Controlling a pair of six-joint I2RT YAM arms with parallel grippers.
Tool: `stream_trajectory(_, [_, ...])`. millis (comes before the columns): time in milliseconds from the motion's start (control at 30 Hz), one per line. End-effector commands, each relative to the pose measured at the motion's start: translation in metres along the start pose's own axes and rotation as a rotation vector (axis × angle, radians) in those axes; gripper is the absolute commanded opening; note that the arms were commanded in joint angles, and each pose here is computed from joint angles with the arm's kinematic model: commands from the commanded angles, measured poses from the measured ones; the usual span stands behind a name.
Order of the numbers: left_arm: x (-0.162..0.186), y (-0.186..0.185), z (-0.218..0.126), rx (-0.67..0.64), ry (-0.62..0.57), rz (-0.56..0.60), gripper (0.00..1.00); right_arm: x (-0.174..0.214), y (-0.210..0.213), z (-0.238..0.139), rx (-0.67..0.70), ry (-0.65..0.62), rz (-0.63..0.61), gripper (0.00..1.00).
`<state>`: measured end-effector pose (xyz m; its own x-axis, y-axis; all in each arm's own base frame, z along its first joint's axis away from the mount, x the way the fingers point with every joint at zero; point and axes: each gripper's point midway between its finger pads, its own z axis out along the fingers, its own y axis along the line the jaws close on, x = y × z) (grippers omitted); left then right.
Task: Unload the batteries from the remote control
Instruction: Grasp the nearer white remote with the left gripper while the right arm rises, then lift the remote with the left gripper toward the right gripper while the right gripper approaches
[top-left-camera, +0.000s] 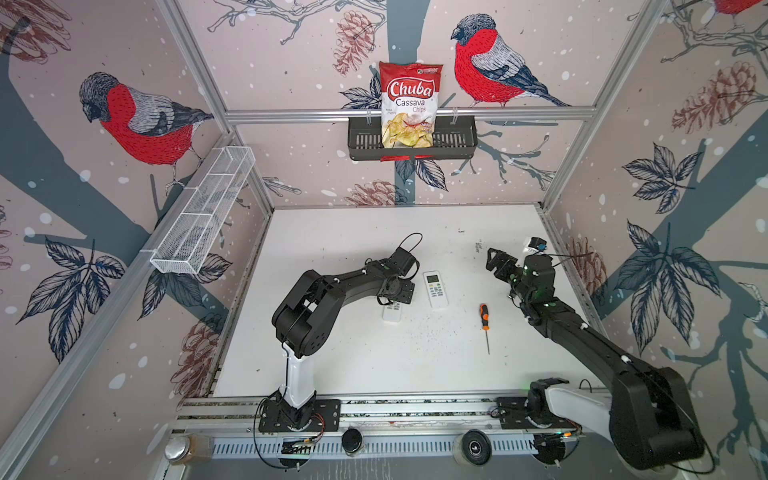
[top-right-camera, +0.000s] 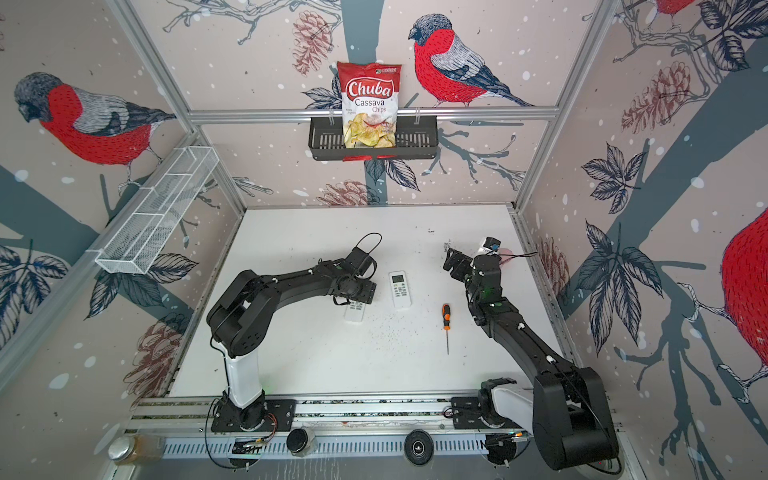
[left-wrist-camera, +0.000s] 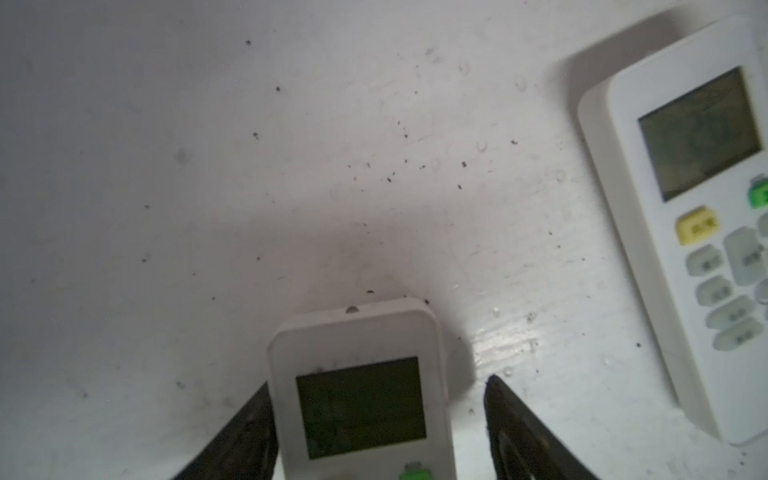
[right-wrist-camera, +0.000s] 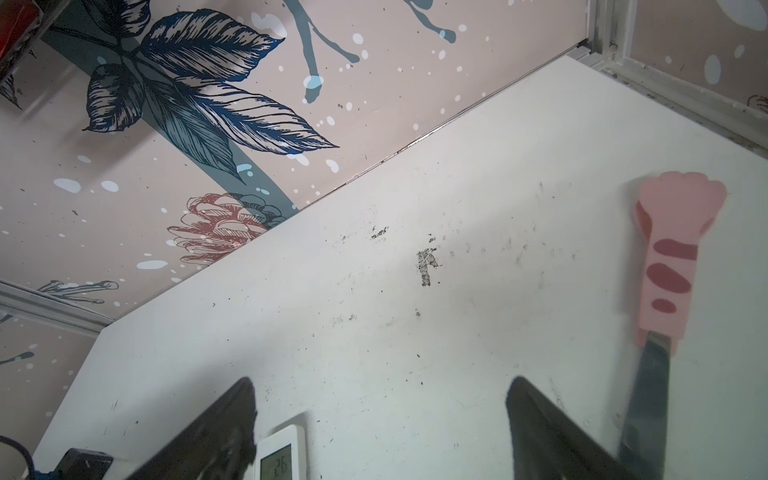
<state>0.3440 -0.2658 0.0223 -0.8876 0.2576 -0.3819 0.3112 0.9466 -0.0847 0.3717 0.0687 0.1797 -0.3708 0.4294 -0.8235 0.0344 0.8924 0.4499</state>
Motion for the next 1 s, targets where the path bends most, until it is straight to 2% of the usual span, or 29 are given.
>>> stream_trajectory(0, [0.003,0.001,0.002,-0.012,0.019,-0.007,0.74,-0.010,0.003,-0.002,-0.001,-0.036,-0.011,0.94])
stream_trajectory(333, [0.004,0.008,0.001,-0.048,0.024,-0.011,0.71,-0.013,0.006,-0.007,-0.013,-0.043,-0.015,0.94])
stream_trajectory(900, [0.000,0.005,0.002,-0.044,0.042,0.003,0.38,-0.016,0.010,-0.014,-0.028,-0.053,-0.019,0.94])
stream_trajectory(967, [-0.002,0.003,0.001,-0.041,0.037,0.004,0.37,-0.017,0.011,-0.014,-0.029,-0.056,-0.020,0.94])
